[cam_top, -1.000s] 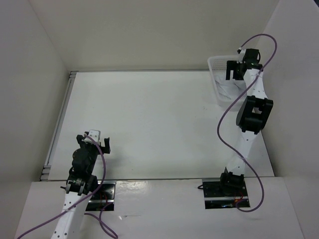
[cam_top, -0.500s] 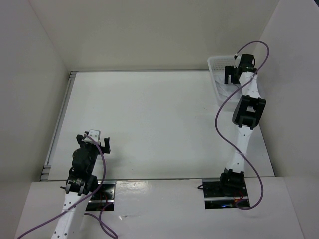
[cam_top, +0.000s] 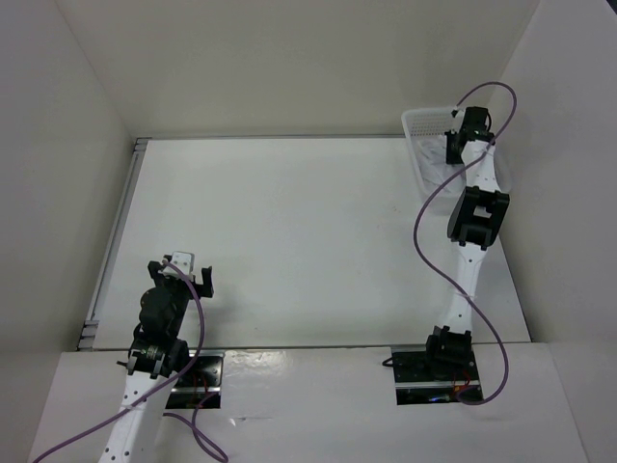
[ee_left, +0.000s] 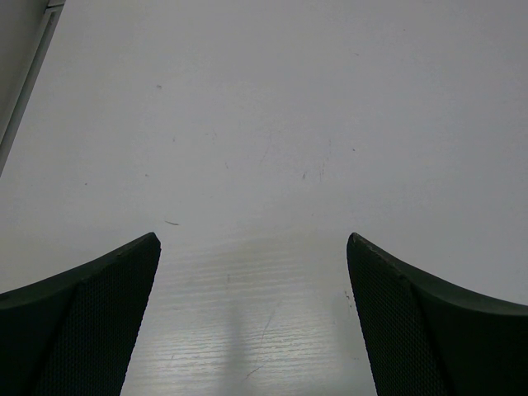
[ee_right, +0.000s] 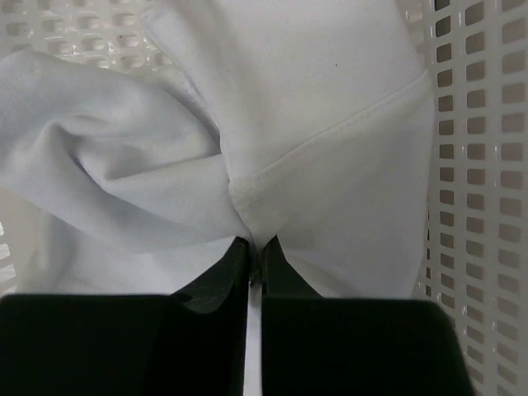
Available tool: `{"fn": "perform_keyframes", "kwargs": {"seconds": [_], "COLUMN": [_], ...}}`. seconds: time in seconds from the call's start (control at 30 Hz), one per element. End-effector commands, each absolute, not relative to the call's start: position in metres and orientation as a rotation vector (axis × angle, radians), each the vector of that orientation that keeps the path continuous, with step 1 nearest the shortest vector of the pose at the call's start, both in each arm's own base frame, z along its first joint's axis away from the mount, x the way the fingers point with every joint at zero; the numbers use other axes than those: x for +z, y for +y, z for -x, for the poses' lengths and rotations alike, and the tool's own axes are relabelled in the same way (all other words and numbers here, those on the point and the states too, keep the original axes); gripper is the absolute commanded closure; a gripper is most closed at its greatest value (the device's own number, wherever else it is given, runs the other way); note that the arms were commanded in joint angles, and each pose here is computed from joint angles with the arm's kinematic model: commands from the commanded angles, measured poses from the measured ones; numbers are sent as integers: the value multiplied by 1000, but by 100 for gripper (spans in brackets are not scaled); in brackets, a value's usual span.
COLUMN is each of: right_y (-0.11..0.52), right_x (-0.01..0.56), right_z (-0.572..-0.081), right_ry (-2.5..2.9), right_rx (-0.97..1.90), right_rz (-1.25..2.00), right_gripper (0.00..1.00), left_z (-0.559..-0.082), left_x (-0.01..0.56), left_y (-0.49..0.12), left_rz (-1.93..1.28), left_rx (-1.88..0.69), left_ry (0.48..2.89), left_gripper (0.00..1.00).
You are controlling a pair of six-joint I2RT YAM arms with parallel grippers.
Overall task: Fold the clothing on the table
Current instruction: Grab the skirt from the pile, then move the skirt to the center of the board
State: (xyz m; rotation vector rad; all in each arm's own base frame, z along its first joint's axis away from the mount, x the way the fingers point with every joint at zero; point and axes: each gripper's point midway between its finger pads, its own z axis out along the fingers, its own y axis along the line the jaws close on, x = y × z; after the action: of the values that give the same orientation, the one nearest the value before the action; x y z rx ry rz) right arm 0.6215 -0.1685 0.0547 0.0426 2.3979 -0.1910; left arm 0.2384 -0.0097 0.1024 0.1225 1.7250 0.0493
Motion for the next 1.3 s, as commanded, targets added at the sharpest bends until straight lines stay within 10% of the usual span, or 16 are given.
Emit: {"fn": "perform_keyframes", "kwargs": {"seconds": [0.0, 0.3, 0.53, 0.6, 0.7, 1.07, 1.27], "right_y": [-168, -85, 55, 80, 134, 118, 145], "right_x": [127, 427, 534, 525, 472, 307, 270], "right_z": [-630, -557, -439, -423, -392, -354, -318], "right_ry": [2278, 1764, 1538, 1558, 1665, 1976, 2080], "right_rx": [-177, 103, 367, 413, 456, 406, 577], "right_rz": [-41, 164, 535, 602, 811, 740, 862], "right_gripper": [100, 100, 100, 91, 19, 7, 7], "left_z": [-241, -241, -241, -240, -239, -213, -274], "left_x": [121, 121, 126, 132, 149, 294, 314], "left_y": [-11, -11, -14, -18, -13, 16, 43], "left_rz": [-88, -88, -120, -147, -75, 66, 197], "left_rx": [31, 31, 25, 13, 3, 97, 325], "left_ry": [1602, 1602, 1590, 1577, 1540, 1311, 1914], "left_gripper": [0, 0, 0, 0, 0, 0, 0]}}
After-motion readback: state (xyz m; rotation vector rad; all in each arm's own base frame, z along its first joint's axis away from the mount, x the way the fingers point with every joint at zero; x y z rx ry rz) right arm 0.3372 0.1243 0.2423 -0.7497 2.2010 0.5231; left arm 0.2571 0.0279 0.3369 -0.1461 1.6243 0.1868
